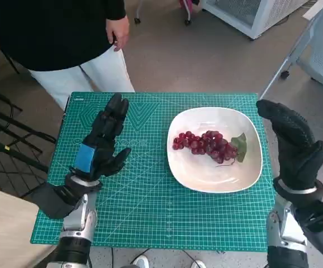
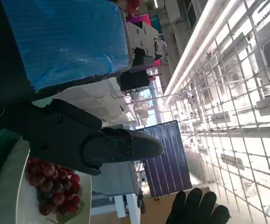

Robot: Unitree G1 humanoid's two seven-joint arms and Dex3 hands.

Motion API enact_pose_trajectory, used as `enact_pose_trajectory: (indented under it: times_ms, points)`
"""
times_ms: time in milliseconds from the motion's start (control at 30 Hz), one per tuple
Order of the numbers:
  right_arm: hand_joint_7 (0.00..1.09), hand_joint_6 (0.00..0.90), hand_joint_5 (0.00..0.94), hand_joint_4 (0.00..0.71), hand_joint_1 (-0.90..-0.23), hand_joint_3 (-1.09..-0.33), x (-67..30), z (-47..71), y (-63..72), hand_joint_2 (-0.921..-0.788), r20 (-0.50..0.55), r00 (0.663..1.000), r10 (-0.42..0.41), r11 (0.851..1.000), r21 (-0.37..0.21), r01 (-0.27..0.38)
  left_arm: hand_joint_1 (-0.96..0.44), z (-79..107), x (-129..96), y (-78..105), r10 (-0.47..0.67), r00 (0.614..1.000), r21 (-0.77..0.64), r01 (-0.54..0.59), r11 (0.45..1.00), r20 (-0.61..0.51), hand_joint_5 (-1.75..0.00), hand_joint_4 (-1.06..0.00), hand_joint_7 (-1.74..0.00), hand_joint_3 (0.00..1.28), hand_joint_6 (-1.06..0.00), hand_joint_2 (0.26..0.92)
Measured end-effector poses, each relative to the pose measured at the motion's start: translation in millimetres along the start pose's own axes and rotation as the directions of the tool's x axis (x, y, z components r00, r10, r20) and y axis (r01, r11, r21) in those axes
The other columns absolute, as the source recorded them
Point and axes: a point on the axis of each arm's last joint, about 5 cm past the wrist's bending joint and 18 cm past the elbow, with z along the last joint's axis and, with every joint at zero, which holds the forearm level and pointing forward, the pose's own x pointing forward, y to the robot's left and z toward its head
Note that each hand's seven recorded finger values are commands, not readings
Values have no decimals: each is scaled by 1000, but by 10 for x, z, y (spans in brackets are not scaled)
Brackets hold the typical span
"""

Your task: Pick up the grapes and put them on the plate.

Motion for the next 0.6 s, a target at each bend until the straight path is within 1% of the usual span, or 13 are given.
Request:
enact_pose_trajectory:
  times_ms: [600]
  points:
    - [369, -1, 1, 185, -567, -724, -6, -34, -7, -921, -21, 1000, 3, 1000, 2, -3, -542, -8, -57, 27, -15, 1000, -43, 15, 999, 0, -13, -151, -39, 298, -245, 921]
